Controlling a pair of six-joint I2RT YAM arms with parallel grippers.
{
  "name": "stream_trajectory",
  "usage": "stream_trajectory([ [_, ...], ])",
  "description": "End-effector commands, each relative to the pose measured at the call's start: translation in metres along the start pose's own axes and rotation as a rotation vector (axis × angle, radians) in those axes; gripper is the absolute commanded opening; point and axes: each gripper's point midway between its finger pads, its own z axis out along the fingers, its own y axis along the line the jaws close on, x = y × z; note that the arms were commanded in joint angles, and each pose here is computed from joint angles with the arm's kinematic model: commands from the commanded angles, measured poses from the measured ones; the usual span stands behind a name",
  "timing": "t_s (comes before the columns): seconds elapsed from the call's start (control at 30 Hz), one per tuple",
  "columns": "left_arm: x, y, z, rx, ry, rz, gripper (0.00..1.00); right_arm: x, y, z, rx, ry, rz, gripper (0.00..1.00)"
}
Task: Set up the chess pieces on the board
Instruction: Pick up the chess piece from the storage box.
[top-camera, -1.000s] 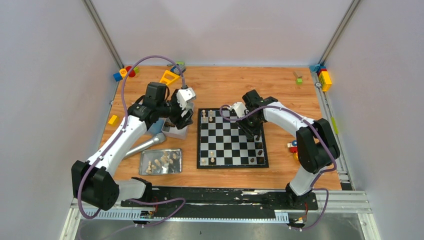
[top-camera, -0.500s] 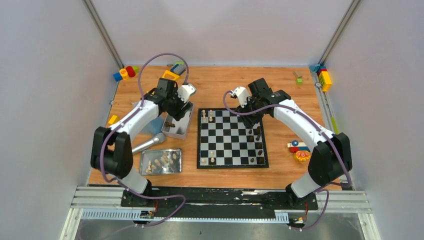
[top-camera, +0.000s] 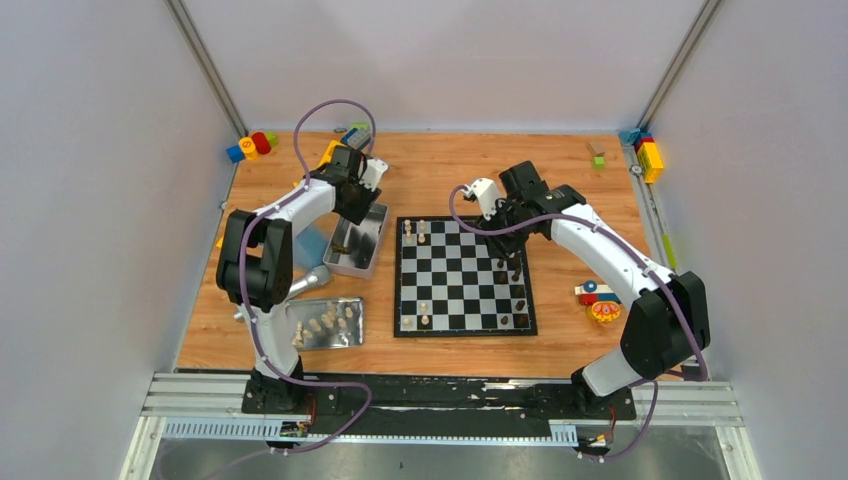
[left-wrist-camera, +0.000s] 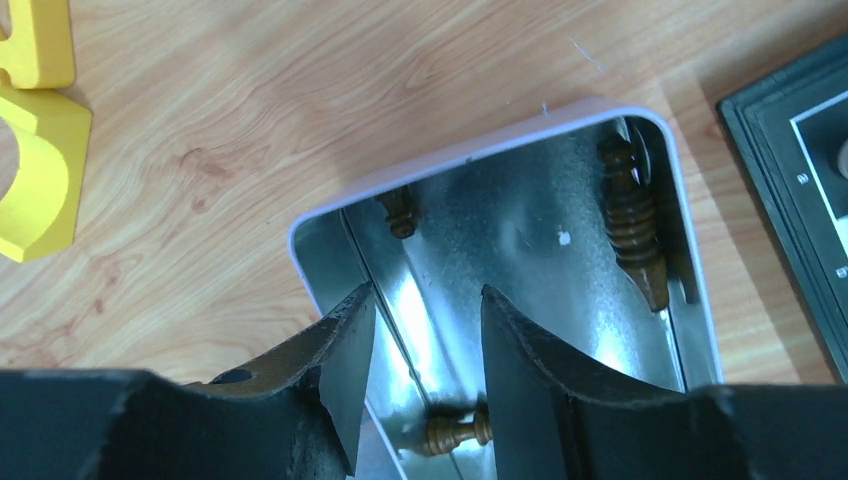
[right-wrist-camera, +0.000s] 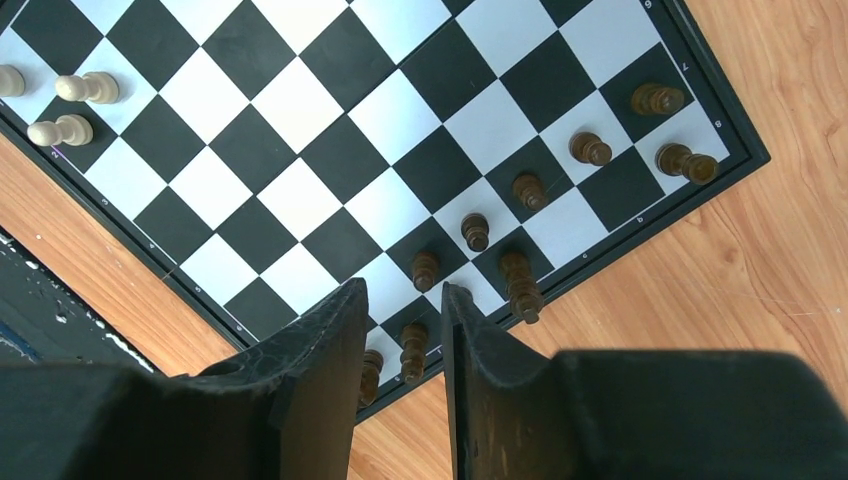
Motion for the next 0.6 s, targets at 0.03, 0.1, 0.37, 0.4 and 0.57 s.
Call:
stream_trajectory([
  [0.03,-0.019,0.008,0.007,-0.041,-0.038,-0.095,0.49,-0.008,0.000,-0.003,-0.002,-0.046,0.005,0.34],
  [0.1,-0.018,0.009,0.010,-0.047,-0.035,-0.105,0.48,-0.008,0.000,-0.002,-0.003,-0.046,0.004,0.34],
  [0.37,-0.016,0.010,0.022,-0.062,-0.033,-0.126,0.42,-0.004,0.003,0.003,-0.020,-0.038,0.009,0.33],
  [0.4,-0.015,0.010,0.023,-0.063,-0.033,-0.131,0.41,-0.004,0.003,0.003,-0.022,-0.037,0.010,0.33],
  [0.57,-0.016,0.011,0.028,-0.070,-0.036,-0.144,0.39,-0.003,0.004,0.003,-0.024,-0.036,0.011,0.33],
])
